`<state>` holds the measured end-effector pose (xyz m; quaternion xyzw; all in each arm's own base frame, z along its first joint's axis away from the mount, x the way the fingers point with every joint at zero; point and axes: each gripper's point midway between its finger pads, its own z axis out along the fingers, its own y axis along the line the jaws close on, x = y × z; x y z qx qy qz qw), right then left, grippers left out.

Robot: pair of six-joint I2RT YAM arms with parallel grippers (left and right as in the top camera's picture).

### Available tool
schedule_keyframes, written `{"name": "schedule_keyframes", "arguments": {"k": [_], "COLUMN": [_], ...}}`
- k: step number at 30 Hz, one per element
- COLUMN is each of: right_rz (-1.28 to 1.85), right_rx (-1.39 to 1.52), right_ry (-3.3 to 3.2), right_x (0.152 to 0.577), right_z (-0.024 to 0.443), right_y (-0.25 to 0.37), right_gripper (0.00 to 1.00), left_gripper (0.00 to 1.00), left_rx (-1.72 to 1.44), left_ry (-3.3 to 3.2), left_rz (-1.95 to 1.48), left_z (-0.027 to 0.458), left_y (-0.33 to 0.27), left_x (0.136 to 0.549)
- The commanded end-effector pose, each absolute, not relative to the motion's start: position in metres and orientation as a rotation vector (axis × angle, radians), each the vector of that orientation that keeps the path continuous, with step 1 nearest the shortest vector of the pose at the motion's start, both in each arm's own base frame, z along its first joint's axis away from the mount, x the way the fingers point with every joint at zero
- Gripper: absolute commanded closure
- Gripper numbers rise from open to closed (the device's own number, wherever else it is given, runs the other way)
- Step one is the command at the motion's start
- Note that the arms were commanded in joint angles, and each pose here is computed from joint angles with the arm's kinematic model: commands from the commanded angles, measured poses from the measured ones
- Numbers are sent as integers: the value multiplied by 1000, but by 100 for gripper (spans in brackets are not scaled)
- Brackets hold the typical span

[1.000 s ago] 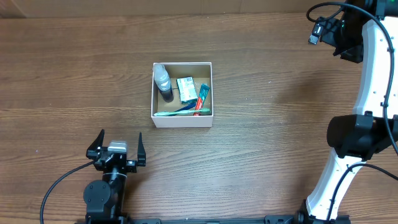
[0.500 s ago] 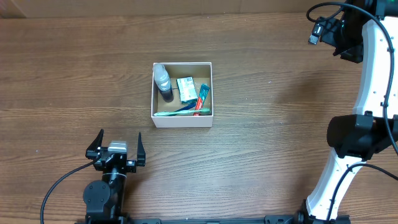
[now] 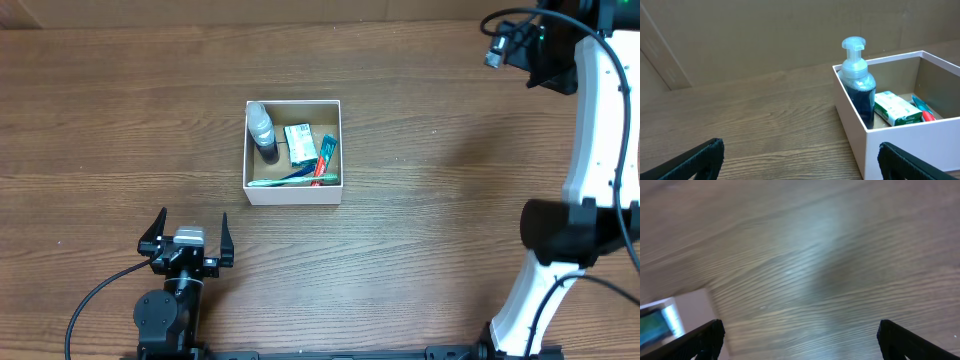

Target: Pack container

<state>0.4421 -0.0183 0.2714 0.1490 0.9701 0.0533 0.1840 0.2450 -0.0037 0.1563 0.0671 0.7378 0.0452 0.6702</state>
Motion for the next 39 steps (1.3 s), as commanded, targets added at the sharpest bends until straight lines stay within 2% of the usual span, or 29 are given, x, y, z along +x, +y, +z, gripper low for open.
{"name": "schedule_keyframes", "arguments": {"k": [1,7,11,17,22,30,39], "right_rz": [204,216,239,222,192,233,247], "right_rx": [251,63,35,49,75,30,-7], "right_ry": [2545,2376,2267,2185,1894,1415,1228], "right_x": [402,346,302,231,223,252,238], "right_z": [356,421,456,467,475,437,349], "right_y": [22,60,59,41,26,28,28], "right_gripper": [0,0,0,0,0,0,0], "left_gripper": [0,0,0,0,0,0,0], "left_rx": [150,150,150,150,150,150,150], "left_ry": [1655,1655,1655,1655,1655,1655,1655], "left_rz": [128,128,128,128,128,128,128], "left_z": [156,156,156,156,156,156,156], "left_y": [0,0,0,0,0,0,0], "left_x": [245,245,245,245,245,245,245]}}
